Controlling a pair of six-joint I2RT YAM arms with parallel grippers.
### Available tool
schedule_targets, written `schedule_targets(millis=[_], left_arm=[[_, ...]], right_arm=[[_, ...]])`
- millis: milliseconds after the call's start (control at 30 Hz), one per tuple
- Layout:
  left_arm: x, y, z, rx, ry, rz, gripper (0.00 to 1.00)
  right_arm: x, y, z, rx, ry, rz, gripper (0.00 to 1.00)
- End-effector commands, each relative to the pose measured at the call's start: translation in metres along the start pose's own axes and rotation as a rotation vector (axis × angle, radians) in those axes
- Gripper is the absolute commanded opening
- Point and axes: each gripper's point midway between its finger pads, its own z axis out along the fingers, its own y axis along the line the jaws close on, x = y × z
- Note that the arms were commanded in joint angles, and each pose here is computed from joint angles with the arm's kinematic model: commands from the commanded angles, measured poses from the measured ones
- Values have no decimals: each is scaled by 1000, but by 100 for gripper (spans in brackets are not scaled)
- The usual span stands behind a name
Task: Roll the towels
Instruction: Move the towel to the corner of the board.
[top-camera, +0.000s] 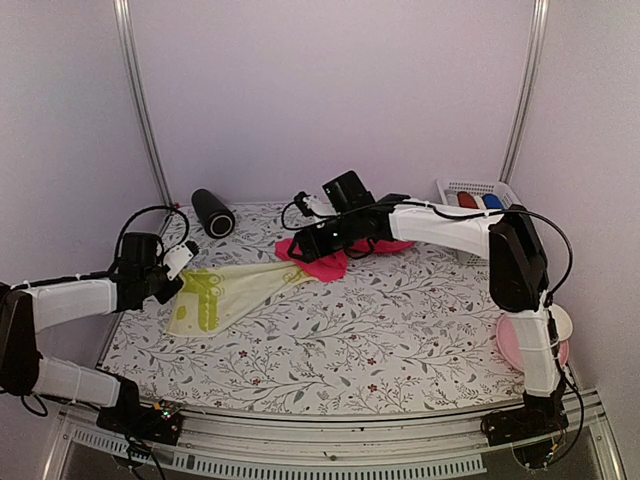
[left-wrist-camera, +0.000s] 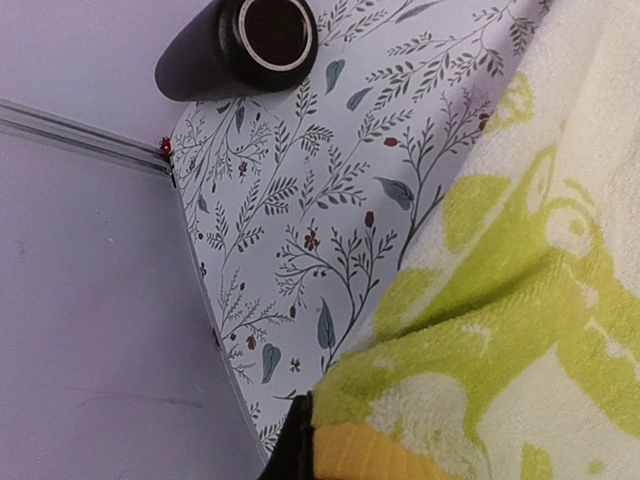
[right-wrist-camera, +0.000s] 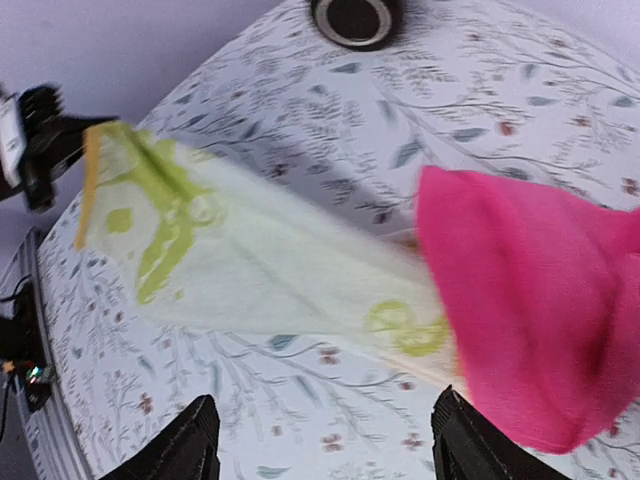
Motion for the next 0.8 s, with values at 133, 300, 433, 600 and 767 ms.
schedule_targets(millis=[133,300,433,600,767], left_arm=[[-17,7,-1,9,-67,-34,0],[-18,6,-3,14,-78,-47,0],[-19,3,-2,30,-83,-58,0],[-17,2,-1,32,-79,-63,0],[-12,5,0,16,-64,-72,0]], right_arm=[[21,-170,-3,513,3,188,78],[42,-193,24,544,53,186,78],[48,-197,33,540,58,187,68],[36,-216,10,697,8,189,3],[8,-255,-57,950,-83,194,2]])
